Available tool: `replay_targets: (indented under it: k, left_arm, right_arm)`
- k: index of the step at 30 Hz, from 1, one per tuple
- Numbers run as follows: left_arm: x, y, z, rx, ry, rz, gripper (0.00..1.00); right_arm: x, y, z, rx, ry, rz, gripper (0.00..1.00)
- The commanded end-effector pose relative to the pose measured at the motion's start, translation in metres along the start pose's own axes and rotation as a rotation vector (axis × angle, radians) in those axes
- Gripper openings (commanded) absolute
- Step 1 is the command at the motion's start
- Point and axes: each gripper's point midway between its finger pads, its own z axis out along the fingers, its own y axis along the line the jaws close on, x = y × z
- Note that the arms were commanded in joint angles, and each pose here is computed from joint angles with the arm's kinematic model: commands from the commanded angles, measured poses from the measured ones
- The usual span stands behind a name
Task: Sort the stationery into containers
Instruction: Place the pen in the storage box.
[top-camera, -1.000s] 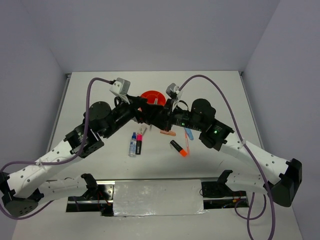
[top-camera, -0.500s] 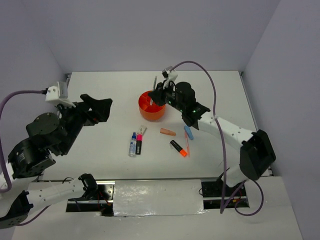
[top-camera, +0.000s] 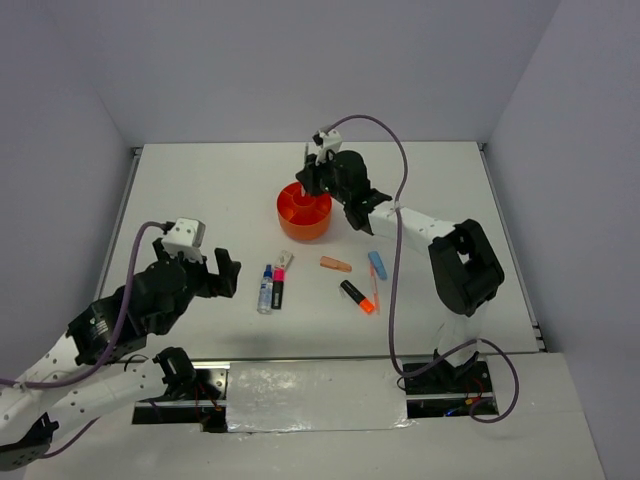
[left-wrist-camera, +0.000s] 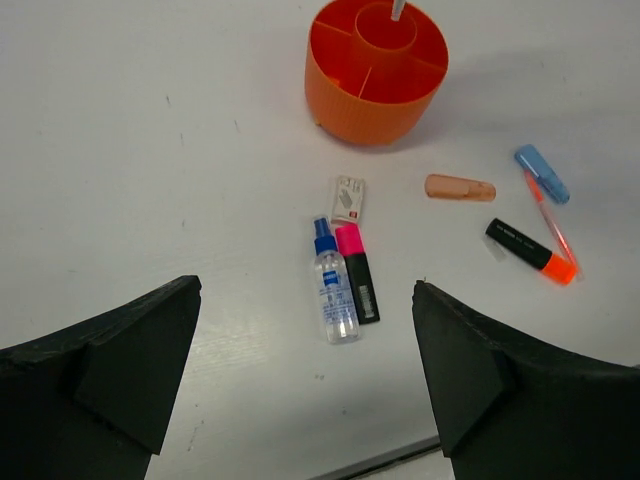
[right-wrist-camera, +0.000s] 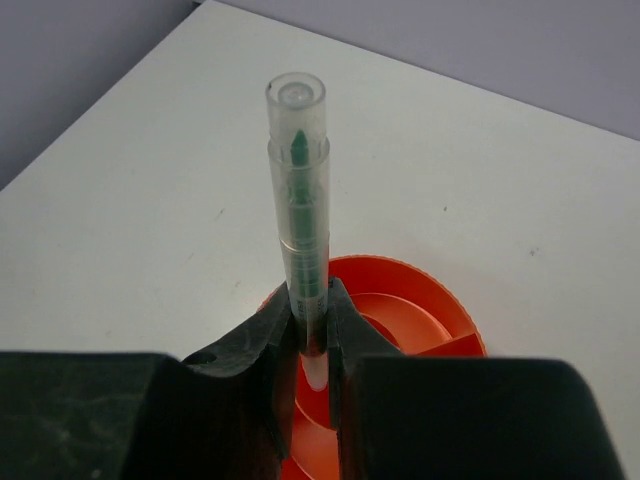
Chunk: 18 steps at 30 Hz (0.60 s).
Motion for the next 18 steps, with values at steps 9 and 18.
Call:
replay_targets:
  k: [9,18]
  left_arm:
    - [0.000,-0.017,0.003,0.097,-0.010,-0.014,0.99]
    - [-0.001,-0.016,0.002,0.102,-0.016,-0.016,0.99]
  right_arm:
    - [0.019,-0.011,0.015,0.021,-0.033,0.007,0.11]
    - [0.027,-0.004,0.002,-0.009,-0.032,0.028,0.54]
